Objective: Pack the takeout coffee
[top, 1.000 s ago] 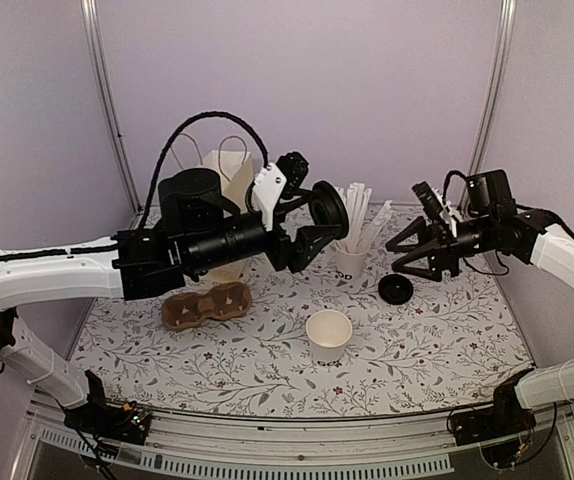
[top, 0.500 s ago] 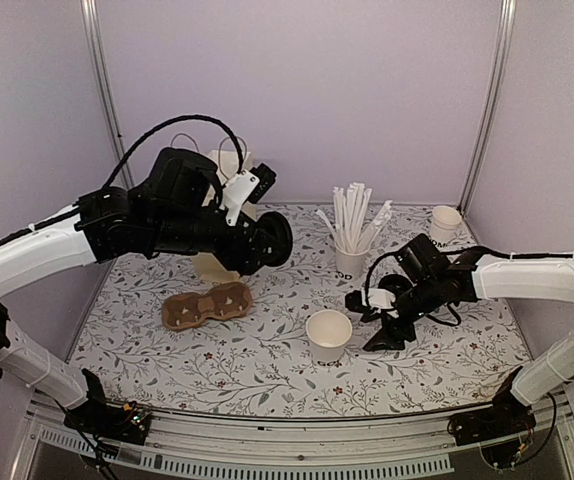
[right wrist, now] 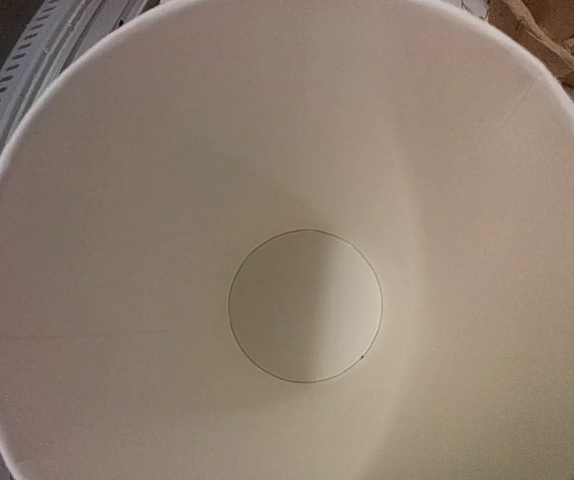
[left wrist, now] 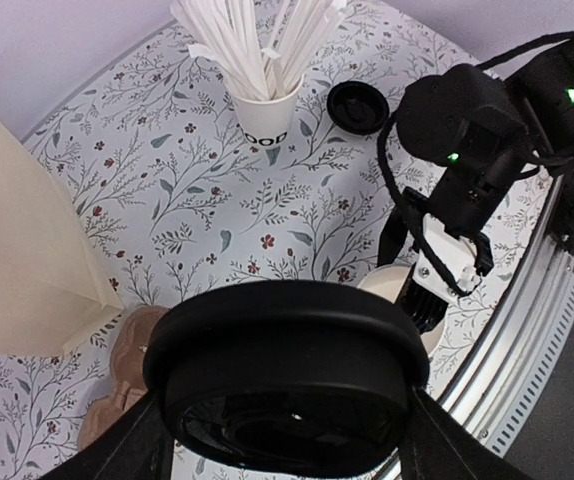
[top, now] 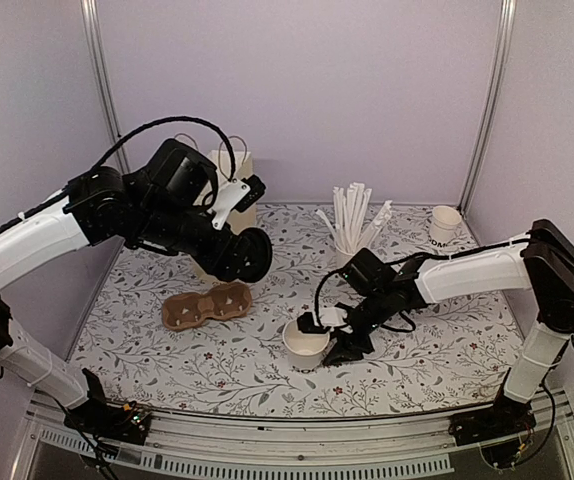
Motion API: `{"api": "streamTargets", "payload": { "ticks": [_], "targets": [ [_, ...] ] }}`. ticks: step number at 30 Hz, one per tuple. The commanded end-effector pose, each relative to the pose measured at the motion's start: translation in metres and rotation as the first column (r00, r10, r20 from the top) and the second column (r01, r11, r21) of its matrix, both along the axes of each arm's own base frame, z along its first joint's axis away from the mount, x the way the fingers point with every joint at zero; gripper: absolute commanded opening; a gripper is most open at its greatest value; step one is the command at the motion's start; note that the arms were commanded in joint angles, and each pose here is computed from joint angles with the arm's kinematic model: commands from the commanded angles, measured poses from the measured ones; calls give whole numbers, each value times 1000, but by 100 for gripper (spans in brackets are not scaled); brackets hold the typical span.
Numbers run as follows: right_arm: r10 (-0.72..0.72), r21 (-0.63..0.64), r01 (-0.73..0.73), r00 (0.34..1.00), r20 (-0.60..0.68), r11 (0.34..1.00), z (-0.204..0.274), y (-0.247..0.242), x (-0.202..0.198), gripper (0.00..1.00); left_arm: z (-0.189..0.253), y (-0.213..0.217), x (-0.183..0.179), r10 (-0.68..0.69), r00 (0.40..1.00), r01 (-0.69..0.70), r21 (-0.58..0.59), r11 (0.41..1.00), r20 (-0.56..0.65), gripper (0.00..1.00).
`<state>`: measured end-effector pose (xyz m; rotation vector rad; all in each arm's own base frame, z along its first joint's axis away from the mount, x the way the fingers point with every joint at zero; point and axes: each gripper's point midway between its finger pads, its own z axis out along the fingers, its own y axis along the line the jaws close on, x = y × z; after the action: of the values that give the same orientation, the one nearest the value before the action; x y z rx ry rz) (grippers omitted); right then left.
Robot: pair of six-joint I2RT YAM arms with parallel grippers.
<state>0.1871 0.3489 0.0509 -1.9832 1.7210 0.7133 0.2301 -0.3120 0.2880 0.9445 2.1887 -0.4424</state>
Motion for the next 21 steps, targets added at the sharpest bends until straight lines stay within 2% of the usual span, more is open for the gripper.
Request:
{"api": "streamTargets", "payload": {
  "ticks": [1,7,10,15,21],
  "targets": [
    [50,23,-49,998,-36,999,0,22,-11,57,-13,5,-12,-36,996,39,36,999,-85,73],
    [20,2,-20,999,-41,1000,1,12,-15,66,-31,-6,-32,-143,970,155,46,987,-199,73],
    [24,10,-24,1000,-19,1000,16,-6,-22,70,-46,-13,-37,-148,950,174,71,982,-276,73],
    [1,44,-1,1000,-2,999,34,-37,-25,71,-63,-35,-45,-197,921,245,106,964,-337,73],
    [-30,108,31,999,-11,994,51,-45,-21,70,-74,-62,-45,-224,907,297,166,940,-356,73]
  ]
}}
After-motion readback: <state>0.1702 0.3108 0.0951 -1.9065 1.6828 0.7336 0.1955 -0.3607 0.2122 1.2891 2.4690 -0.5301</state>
